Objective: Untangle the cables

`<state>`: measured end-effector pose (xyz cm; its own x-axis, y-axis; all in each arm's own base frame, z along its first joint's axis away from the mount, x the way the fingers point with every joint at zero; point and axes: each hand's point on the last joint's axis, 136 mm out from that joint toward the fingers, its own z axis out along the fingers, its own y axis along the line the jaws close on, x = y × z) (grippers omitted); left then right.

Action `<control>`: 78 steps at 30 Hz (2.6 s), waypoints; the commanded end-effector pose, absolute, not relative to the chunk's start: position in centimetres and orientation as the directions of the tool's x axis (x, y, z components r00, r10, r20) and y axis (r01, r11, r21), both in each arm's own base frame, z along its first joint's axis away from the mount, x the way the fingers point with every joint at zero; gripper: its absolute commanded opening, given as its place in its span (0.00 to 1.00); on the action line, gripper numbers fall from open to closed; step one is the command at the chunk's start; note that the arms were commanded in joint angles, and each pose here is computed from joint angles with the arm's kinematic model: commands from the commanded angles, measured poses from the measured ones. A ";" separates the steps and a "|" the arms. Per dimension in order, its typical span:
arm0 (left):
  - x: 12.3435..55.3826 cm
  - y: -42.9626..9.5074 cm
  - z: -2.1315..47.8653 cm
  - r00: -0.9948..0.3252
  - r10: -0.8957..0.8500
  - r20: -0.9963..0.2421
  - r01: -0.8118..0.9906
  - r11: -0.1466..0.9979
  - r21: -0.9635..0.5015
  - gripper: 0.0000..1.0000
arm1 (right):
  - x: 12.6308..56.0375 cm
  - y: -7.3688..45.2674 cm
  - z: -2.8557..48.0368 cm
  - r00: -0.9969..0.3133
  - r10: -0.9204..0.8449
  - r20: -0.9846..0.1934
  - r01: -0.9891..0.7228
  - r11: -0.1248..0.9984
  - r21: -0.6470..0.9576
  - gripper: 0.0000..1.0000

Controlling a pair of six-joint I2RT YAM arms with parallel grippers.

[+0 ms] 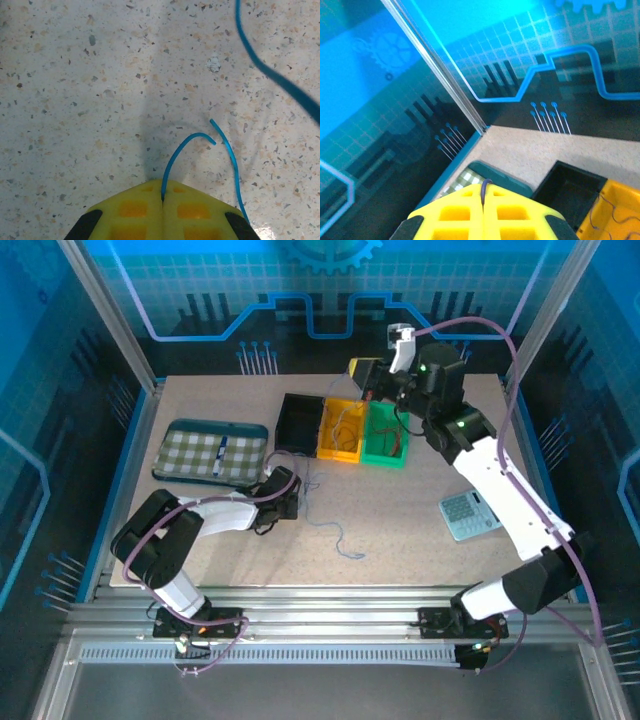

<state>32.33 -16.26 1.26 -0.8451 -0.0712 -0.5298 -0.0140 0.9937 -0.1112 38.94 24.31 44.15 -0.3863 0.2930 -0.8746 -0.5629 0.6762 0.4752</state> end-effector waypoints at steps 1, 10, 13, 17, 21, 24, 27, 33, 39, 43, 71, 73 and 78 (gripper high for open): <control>29.5 -13.8 -2.3 -0.905 -0.033 -0.425 -0.026 0.999 -0.022 0.00 | 36.6 23.5 49.8 -0.256 0.363 -0.896 -0.655 0.617 0.437 0.00; 28.8 -13.7 -3.5 -0.922 -0.022 -0.386 -0.020 1.000 -0.011 0.00 | 34.3 22.9 54.5 -0.192 0.438 -0.878 -0.719 0.546 0.429 0.00; 29.2 -14.3 -3.0 -0.917 -0.019 -0.399 -0.003 0.999 -0.041 0.00 | 35.2 24.0 50.9 -0.308 0.426 -0.850 -0.676 0.531 0.511 0.00; 30.0 -16.0 -1.0 -0.897 -0.029 -0.441 0.028 0.992 -0.122 0.00 | 35.8 26.3 42.1 -0.500 0.380 -0.778 -0.552 0.553 0.624 0.00; 31.1 -17.8 1.9 -0.862 -0.062 -0.503 0.062 0.972 -0.228 0.00 | 35.8 26.9 30.5 -0.685 0.260 -0.681 -0.323 0.729 0.604 0.00; 31.9 -18.8 4.4 -0.828 -0.084 -0.555 0.095 0.954 -0.286 0.00 | 35.4 25.6 22.2 -0.816 0.125 -0.564 -0.193 0.861 0.470 0.00; 32.5 -19.6 6.8 -0.795 -0.095 -0.599 0.132 0.937 -0.323 0.22 | 35.5 25.1 17.1 -0.882 0.077 -0.464 -0.155 0.884 0.441 0.00; 32.9 -20.0 10.4 -0.739 -0.116 -0.664 0.179 0.916 -0.359 0.40 | 36.7 27.8 16.2 -0.926 0.076 -0.371 -0.191 0.752 0.631 0.00; 32.5 -20.1 11.5 -0.718 -0.122 -0.685 0.207 0.902 -0.378 0.46 | 37.1 30.6 20.3 -0.928 0.070 -0.367 -0.275 0.535 0.799 0.00; 32.0 -21.5 12.4 -0.713 -0.125 -0.690 0.273 0.857 -0.436 0.53 | 36.4 32.5 21.3 -0.951 0.056 -0.303 -0.256 0.406 0.877 0.00; 36.3 -28.4 13.3 -0.634 -0.092 -0.767 0.451 0.763 -0.464 0.45 | 35.4 32.5 24.7 -0.958 0.076 -0.275 -0.229 0.372 0.900 0.00; 36.8 -28.6 13.1 -0.633 -0.103 -0.768 0.442 0.766 -0.467 0.42 | 35.3 32.6 24.8 -0.960 0.071 -0.271 -0.227 0.369 0.901 0.00; 37.5 -29.5 12.5 -0.647 -0.104 -0.755 0.443 0.755 -0.483 0.04 | 35.1 32.1 24.9 -0.961 0.083 -0.265 -0.216 0.375 0.901 0.00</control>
